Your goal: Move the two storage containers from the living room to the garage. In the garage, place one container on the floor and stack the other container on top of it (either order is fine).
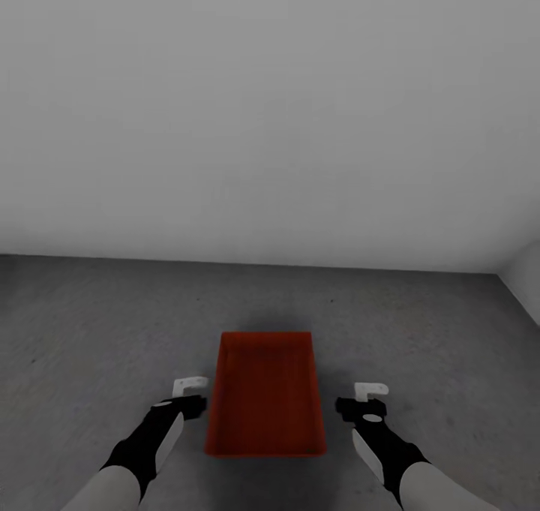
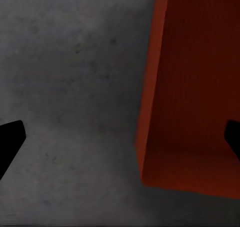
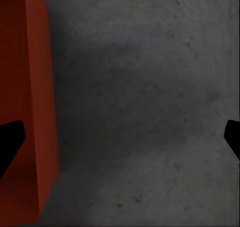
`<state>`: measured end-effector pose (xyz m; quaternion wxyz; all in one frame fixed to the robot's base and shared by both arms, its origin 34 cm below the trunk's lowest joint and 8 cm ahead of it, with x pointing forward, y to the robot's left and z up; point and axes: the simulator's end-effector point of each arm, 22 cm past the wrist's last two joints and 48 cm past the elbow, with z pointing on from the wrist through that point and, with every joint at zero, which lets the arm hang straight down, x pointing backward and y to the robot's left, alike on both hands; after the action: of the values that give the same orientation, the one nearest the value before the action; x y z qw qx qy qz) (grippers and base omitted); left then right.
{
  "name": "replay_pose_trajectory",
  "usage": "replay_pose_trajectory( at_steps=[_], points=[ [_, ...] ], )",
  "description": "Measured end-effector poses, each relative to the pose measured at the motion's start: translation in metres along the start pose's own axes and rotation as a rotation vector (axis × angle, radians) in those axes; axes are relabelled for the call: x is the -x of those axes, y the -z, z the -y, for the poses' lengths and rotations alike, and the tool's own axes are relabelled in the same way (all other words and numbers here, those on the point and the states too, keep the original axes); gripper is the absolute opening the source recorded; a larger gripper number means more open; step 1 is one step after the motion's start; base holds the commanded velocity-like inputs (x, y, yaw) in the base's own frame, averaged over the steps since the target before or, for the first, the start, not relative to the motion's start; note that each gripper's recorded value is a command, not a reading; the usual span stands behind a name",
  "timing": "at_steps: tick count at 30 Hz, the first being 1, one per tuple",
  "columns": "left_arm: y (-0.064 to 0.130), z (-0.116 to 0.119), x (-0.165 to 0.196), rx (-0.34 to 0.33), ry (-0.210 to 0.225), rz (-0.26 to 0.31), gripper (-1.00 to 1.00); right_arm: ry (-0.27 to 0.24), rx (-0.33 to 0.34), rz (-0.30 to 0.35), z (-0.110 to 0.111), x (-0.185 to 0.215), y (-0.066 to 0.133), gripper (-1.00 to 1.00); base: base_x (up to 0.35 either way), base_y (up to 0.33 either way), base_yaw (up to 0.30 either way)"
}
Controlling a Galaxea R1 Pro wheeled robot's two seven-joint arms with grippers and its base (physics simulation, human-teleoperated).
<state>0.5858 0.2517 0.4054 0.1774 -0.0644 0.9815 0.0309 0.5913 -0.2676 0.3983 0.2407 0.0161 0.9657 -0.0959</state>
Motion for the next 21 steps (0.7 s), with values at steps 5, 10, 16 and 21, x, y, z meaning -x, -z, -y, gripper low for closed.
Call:
replay_pose_trajectory(
  at_steps=[5,10,16,21],
  points=[
    [0.008,-0.008,0.003,0.010,0.029,-0.005,1.00,0.004,-0.017,0.000,0.015,0.005,0.005,1.00,0.000,0.000,0.000],
    [0.016,-0.009,0.005,0.011,0.032,-0.009,1.00,0.008,-0.034,0.000,0.030,0.010,0.011,1.00,0.000,0.000,0.000],
    [0.025,-0.009,0.009,0.012,0.033,-0.012,1.00,0.010,-0.039,-0.003,0.036,0.015,0.020,1.00,0.000,0.000,0.000],
    [0.033,-0.011,0.011,0.013,0.031,-0.015,1.00,0.012,-0.041,-0.007,0.038,0.018,0.027,1.00,0.000,0.000,0.000]
  ],
)
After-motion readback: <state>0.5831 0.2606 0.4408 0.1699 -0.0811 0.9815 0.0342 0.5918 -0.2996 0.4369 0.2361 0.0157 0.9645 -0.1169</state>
